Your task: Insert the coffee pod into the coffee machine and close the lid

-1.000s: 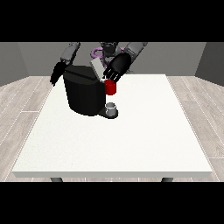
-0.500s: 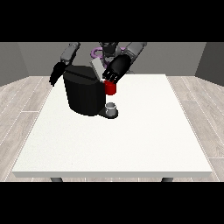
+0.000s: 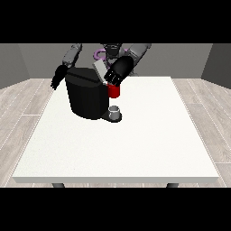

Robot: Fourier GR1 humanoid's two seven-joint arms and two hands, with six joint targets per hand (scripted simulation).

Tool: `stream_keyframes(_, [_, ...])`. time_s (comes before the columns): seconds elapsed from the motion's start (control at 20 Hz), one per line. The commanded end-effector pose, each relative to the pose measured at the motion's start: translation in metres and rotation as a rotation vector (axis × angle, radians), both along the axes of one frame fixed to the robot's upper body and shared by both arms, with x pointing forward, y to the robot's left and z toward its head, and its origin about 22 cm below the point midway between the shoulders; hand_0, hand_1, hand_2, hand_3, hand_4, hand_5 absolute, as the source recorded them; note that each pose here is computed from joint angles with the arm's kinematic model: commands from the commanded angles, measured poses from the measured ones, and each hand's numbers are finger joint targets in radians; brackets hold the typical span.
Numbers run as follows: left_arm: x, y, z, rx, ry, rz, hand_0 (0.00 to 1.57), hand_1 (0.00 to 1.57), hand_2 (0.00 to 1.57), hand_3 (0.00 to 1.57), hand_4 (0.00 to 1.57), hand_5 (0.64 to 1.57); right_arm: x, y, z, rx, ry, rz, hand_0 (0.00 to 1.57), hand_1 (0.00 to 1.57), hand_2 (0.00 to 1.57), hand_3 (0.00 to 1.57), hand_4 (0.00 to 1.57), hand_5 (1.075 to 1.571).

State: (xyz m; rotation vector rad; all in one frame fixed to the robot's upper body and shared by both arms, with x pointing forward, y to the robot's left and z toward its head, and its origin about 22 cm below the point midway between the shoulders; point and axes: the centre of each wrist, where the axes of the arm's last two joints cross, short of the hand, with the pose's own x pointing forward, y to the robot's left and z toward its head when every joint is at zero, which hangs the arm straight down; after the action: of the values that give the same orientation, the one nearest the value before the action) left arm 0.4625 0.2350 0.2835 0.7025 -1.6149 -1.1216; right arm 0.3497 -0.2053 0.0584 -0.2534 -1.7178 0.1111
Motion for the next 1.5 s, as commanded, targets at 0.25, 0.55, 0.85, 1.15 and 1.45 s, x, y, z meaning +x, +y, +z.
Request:
stream_keyframes(0.25, [0.000, -0.007, -0.033, 0.152, -0.068, 0.013, 1.16, 1.16, 1.19, 1.07, 0.00, 1.571, -0.005, 0.003, -0.008, -0.013, -0.008, -0.002, 0.00, 0.00, 0.00, 0.00, 0.00, 1.571])
stream_keyframes(0.55, [-0.003, 0.034, 0.011, 0.087, -0.044, 0.045, 1.12, 1.12, 1.14, 0.98, 0.00, 1.571, -0.001, -0.010, 0.009, -0.025, 0.000, 0.017, 0.00, 0.00, 0.00, 0.00, 0.00, 1.571])
stream_keyframes(0.85, [0.001, 0.004, -0.007, 0.029, -0.138, 0.004, 1.25, 1.25, 1.21, 0.96, 0.00, 1.571, 0.003, -0.005, 0.012, 0.002, -0.022, 0.008, 0.00, 0.00, 0.00, 0.00, 0.08, 1.571])
stream_keyframes(1.15, [-0.001, 0.021, 0.001, 0.053, -0.174, 0.016, 1.23, 1.23, 1.21, 0.97, 0.00, 1.571, 0.000, 0.006, 0.014, -0.026, -0.031, 0.027, 0.00, 0.00, 0.00, 0.00, 0.07, 1.571])
stream_keyframes(1.45, [-0.008, 0.026, 0.031, 0.135, -0.249, -0.027, 1.04, 1.04, 1.05, 0.74, 0.00, 1.571, 0.013, -0.010, 0.024, -0.028, -0.081, -0.022, 0.00, 0.00, 0.00, 0.00, 0.19, 1.571])
